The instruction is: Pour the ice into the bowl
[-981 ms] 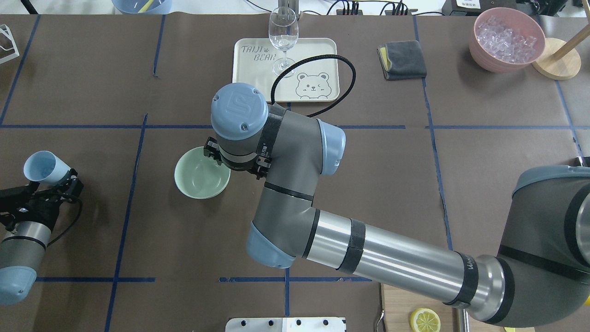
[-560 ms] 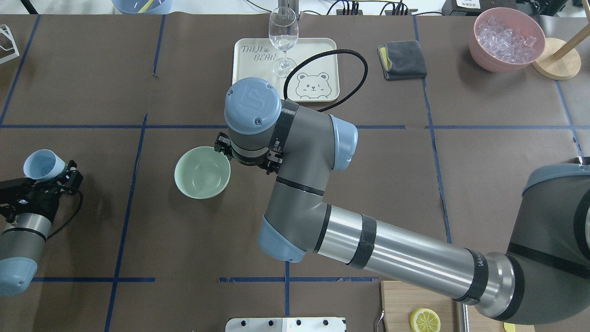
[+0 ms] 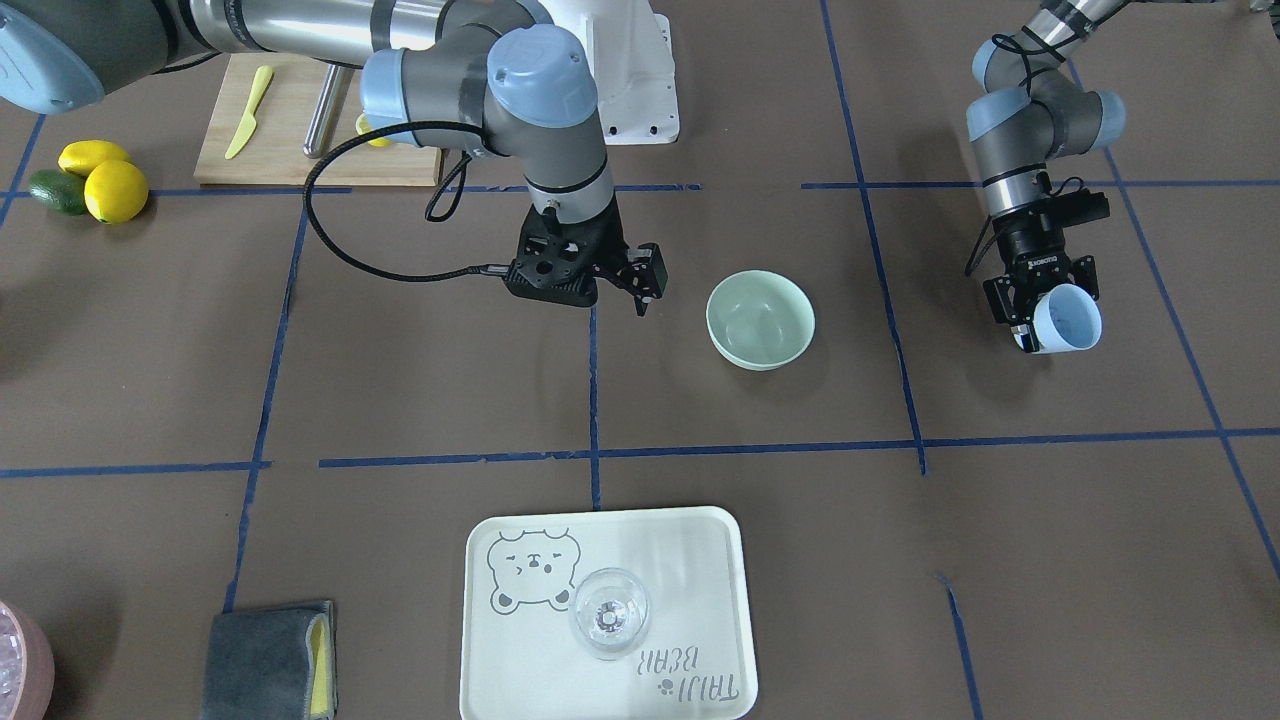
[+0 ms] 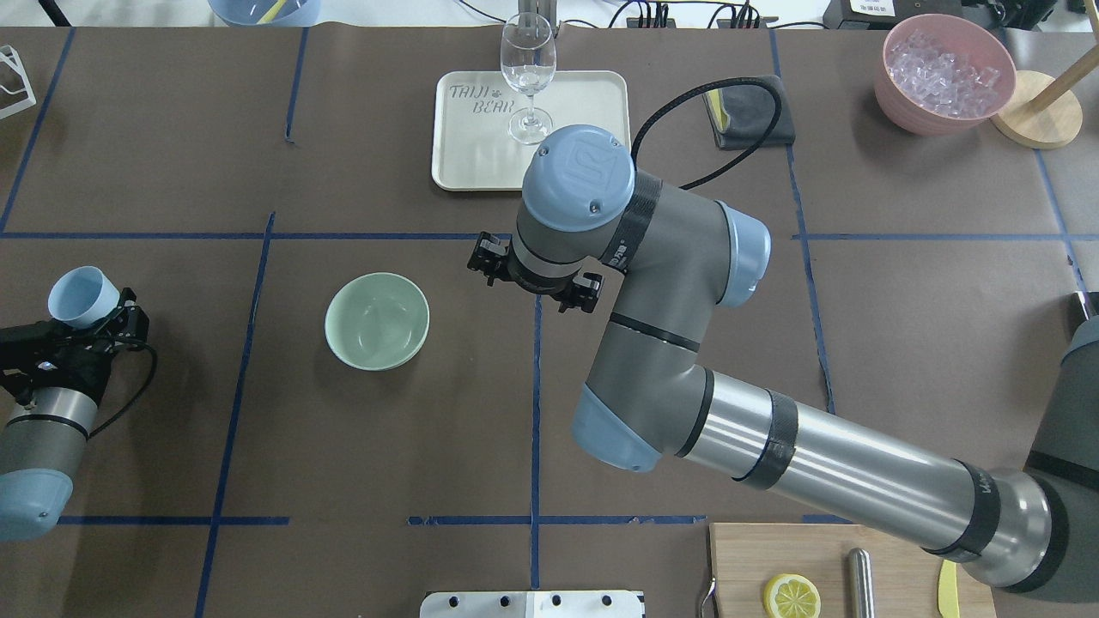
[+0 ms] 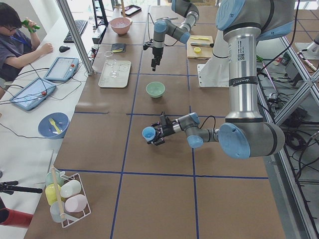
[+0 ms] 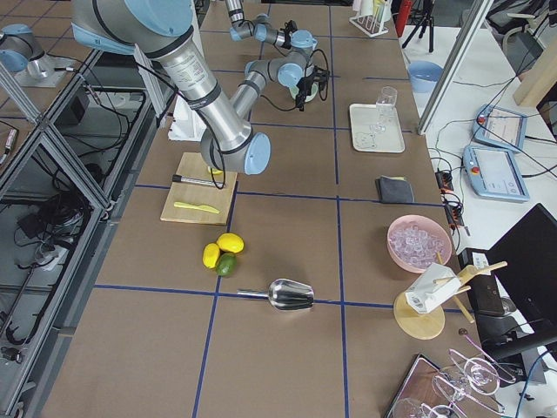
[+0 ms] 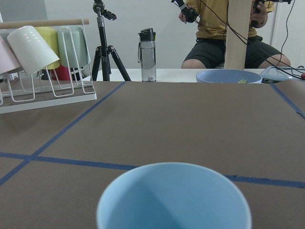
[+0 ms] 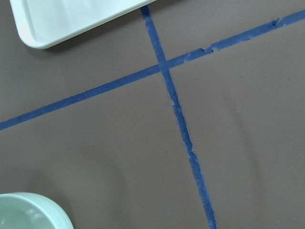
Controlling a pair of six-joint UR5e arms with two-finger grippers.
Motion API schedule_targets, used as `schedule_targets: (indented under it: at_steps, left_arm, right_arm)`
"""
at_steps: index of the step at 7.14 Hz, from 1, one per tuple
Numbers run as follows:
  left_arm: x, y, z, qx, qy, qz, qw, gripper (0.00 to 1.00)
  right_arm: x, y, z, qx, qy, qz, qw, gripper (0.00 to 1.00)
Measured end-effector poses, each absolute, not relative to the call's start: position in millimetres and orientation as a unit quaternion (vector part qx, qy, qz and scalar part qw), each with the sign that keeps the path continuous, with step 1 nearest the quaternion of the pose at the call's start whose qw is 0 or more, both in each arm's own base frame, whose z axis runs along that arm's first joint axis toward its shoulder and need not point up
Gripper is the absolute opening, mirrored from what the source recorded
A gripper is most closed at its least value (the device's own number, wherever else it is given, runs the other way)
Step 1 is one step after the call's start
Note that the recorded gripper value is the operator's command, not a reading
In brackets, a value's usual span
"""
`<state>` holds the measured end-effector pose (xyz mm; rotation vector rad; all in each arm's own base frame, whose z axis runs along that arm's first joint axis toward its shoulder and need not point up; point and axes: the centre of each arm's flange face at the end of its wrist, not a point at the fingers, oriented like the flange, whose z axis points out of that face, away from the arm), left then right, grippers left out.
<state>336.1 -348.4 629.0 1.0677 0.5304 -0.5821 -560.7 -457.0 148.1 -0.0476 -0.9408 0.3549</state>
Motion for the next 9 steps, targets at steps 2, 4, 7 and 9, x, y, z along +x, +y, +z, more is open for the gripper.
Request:
schedule_targets:
  at_steps: [2,4,7,9]
  left_arm:
    - [316,-368,595,0.537,0.265,-0.228,0.768,0.00]
    - [306,-379,568,0.565,0.268,-0.196,0.755,0.00]
    - [325,-385,512,0.597,0.253,-0.144,0.748,0.00]
    - [353,-395,469,0.617,0.230,-0.098,0.746,0.00]
  right_arm:
    - [-534,-462,164,-0.025,-0.454,0.168,0.875,1.00]
    - [-513,-459,181,-0.020,-0.455,0.163,0.875,1.00]
    - [-501,-454,197,-0.017,-0.452,0.159,0.878,1.00]
    - [-500,-453,208,-0.018,-0.448,0.160,0.880,1.00]
